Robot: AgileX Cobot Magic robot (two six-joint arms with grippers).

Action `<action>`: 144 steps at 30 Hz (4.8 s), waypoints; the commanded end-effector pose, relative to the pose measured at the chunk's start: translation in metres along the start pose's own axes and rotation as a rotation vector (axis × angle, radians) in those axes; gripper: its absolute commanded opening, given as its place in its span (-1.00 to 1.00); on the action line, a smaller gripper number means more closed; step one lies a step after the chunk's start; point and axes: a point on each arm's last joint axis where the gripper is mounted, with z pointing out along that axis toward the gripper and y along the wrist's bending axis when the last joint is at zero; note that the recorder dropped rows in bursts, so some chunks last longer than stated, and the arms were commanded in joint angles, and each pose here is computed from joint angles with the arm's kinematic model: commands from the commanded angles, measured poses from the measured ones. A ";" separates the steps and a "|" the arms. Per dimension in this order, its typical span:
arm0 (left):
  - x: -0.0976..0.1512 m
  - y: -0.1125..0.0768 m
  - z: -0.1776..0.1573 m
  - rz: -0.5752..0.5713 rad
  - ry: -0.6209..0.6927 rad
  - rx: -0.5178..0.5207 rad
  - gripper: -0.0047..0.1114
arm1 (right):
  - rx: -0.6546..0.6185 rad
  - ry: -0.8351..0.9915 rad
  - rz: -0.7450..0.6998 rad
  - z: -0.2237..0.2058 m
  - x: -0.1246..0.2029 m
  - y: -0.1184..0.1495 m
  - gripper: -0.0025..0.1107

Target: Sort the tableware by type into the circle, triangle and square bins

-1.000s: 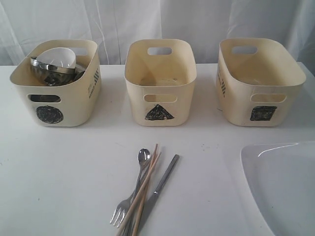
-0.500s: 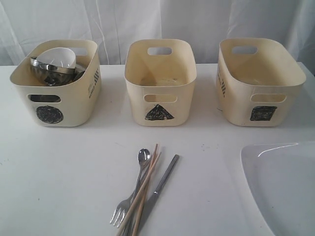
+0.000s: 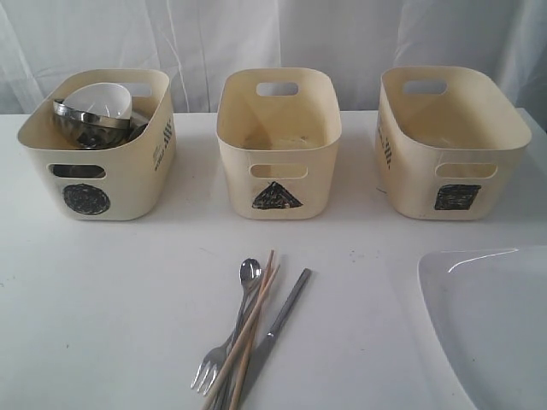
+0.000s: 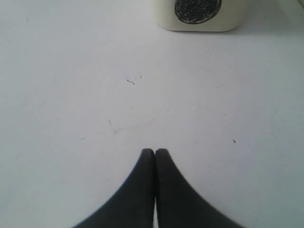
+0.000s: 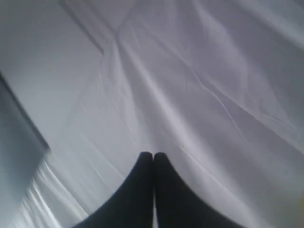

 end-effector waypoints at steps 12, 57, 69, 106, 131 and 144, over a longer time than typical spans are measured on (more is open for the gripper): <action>0.003 0.000 0.001 -0.003 0.011 0.003 -0.92 | -0.098 1.363 -0.375 0.189 0.156 -0.021 -0.96; 0.003 0.000 0.001 -0.001 0.006 0.001 -0.92 | 0.549 1.964 -0.709 0.170 0.342 0.010 -0.55; 0.003 0.000 0.001 -0.001 0.006 0.001 -0.92 | 0.632 2.001 -0.689 0.156 0.364 -0.011 -0.18; 0.003 0.000 0.001 -0.001 0.006 0.001 -0.92 | 0.717 2.053 -0.709 0.143 0.372 -0.025 -0.79; 0.003 0.000 0.001 -0.001 0.006 0.001 -0.92 | 0.241 1.334 -0.571 0.281 0.254 0.077 -0.96; 0.003 0.000 0.001 -0.001 0.006 0.001 -0.92 | 0.098 0.776 -0.434 0.349 0.189 0.028 -0.96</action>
